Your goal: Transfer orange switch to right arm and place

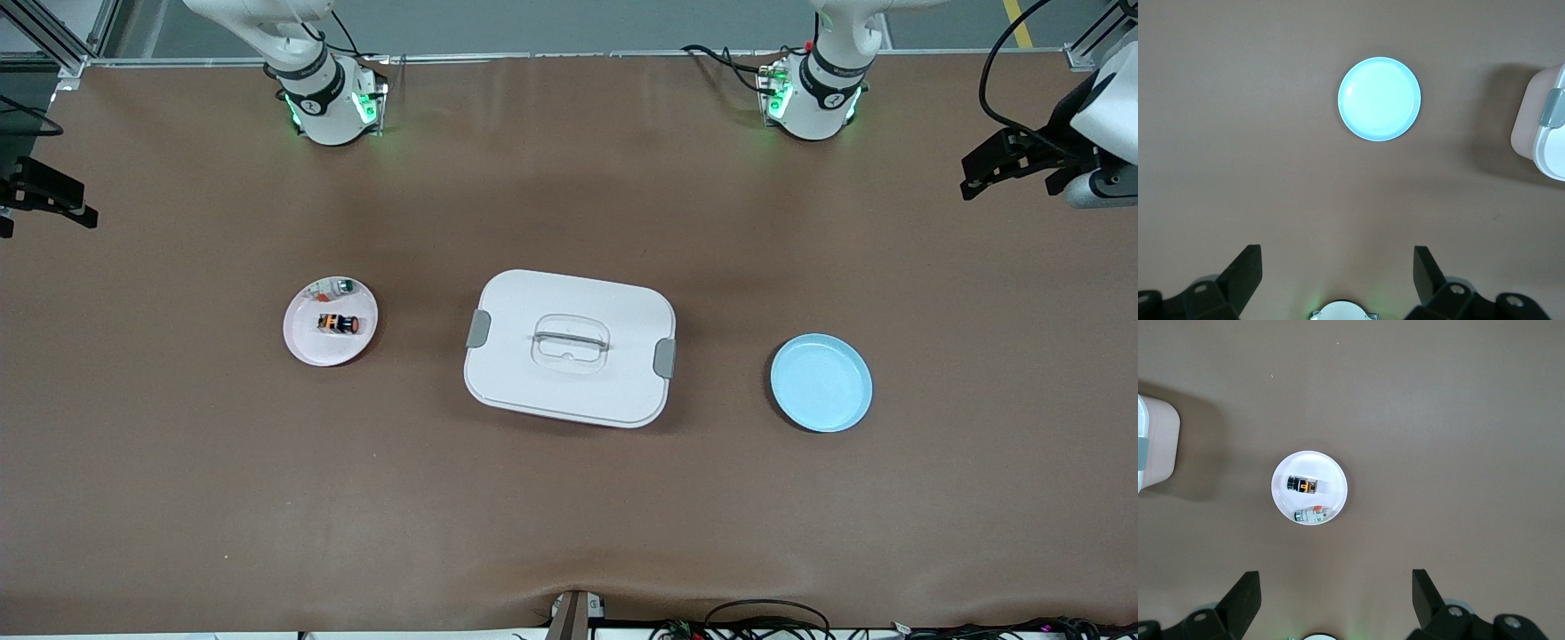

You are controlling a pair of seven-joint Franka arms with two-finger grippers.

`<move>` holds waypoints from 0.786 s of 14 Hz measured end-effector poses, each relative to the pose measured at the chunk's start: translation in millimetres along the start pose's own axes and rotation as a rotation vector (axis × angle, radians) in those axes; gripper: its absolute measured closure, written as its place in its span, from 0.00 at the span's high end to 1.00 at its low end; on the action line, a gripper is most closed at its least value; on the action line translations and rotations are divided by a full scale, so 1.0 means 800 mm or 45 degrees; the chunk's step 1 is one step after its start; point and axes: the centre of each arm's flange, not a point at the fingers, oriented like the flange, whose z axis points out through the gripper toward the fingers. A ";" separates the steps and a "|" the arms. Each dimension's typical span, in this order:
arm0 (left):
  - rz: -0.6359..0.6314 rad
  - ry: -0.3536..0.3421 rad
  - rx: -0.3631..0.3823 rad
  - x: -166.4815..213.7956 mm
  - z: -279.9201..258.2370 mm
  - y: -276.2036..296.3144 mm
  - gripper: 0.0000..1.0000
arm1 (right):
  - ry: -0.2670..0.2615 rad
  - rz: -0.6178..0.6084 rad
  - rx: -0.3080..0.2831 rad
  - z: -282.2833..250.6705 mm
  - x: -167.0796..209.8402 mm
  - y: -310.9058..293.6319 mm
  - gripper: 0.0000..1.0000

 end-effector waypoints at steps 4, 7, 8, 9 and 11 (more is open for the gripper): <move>0.000 0.000 0.000 0.000 0.000 0.000 1.00 | 0.000 0.021 0.015 0.001 -0.001 -0.002 1.00; 0.000 0.001 0.000 0.000 0.000 0.000 1.00 | 0.004 0.093 0.051 0.001 0.000 -0.008 1.00; 0.000 0.002 0.000 -0.001 -0.001 0.000 1.00 | 0.004 0.127 0.056 0.001 0.000 -0.010 1.00; 0.000 0.004 0.000 -0.001 -0.002 0.000 1.00 | 0.004 0.148 0.058 0.001 0.000 -0.012 1.00; 0.000 0.013 0.000 -0.004 -0.006 0.000 1.00 | 0.005 0.170 0.060 0.001 0.000 -0.011 1.00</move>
